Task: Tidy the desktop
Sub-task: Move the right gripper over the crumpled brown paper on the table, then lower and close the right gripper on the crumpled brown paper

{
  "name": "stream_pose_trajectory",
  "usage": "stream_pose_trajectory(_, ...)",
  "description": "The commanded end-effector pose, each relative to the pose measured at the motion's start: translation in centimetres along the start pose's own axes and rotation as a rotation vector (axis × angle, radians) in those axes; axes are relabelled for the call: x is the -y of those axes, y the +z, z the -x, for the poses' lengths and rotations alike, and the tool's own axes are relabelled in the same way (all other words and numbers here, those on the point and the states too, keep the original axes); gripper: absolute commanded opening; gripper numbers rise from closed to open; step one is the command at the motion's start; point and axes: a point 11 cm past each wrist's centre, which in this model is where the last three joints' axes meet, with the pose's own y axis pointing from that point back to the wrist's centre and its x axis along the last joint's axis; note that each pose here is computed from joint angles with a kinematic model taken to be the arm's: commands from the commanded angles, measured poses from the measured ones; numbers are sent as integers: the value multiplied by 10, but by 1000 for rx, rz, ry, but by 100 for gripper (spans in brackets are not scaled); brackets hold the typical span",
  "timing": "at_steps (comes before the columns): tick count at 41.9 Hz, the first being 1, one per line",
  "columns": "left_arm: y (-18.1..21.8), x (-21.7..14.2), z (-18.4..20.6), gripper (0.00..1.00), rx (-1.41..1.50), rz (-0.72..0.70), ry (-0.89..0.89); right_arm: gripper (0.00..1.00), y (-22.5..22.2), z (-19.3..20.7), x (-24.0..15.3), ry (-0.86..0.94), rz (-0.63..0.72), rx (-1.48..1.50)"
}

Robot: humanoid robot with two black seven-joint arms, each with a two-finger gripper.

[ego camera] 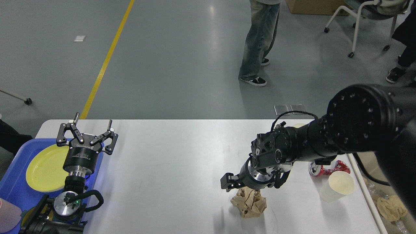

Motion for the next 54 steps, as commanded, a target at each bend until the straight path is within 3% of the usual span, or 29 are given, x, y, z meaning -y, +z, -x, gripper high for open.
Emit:
stream_pose_trajectory(1, 0, 0, 0, 96, 0, -1, 0, 97, 13, 3, 22, 2, 32, 26)
stream_pose_trajectory(28, 0, 0, 0, 96, 0, 1, 0, 97, 33, 21, 42, -23, 81, -4)
stream_pose_trajectory(41, 0, 0, 0, 96, 0, -1, 0, 86, 33, 27, 50, 1, 73, 16)
stream_pose_trajectory(46, 0, 0, 0, 96, 0, -1, 0, 78, 34, 30, 53, 6, 72, 20)
stream_pose_trajectory(49, 0, 0, 0, 96, 0, -1, 0, 68, 34, 31, 53, 5, 72, 20)
stream_pose_trajectory(54, 0, 0, -1, 96, 0, -1, 2, 34, 33, 36, 54, -14, 71, 19)
